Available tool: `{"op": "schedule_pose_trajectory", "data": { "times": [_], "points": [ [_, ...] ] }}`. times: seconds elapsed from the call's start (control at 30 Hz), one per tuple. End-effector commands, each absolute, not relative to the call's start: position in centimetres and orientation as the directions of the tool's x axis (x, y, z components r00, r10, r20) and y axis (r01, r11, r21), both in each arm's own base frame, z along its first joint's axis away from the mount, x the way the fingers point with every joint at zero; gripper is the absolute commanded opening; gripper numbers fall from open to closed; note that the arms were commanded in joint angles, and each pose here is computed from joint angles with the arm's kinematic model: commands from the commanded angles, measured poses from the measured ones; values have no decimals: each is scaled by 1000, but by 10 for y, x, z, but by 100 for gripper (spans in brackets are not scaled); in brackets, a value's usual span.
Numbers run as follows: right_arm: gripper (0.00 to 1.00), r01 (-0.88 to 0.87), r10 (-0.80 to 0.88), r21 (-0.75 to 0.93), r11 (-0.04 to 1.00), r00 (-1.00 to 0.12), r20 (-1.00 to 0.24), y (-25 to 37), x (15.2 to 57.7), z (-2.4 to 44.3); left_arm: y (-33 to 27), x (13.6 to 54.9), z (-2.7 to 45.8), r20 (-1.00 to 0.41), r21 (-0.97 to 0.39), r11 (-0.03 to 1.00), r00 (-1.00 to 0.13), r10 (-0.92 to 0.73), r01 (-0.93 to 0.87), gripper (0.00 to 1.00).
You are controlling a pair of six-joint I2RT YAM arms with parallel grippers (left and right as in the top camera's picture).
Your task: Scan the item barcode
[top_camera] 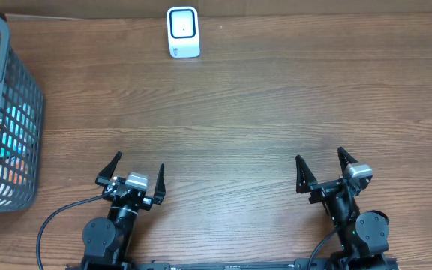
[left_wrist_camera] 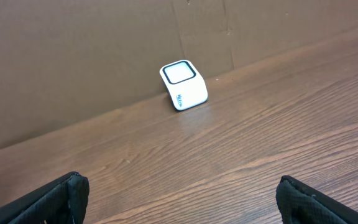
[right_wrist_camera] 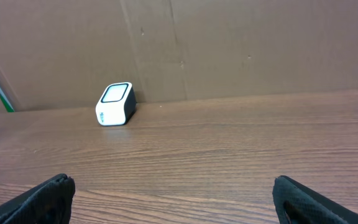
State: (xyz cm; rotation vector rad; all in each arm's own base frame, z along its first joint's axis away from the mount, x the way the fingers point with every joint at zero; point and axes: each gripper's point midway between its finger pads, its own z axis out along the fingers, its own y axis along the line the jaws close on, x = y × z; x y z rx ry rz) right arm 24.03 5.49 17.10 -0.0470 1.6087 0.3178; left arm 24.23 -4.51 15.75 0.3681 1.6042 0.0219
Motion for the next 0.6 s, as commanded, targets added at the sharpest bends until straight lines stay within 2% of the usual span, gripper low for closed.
{"op": "schedule_pose_trajectory", "data": {
  "times": [0.0, 0.57],
  "points": [
    [100, -212, 168, 178, 961, -64, -984, 53, 241, 169, -42, 242, 157, -965, 253, 945, -18, 262, 205, 100],
    [100, -212, 168, 178, 961, -64, -984, 53, 241, 169, -45, 240, 165, -979, 192, 956, -28, 203, 222, 100]
  ]
}}
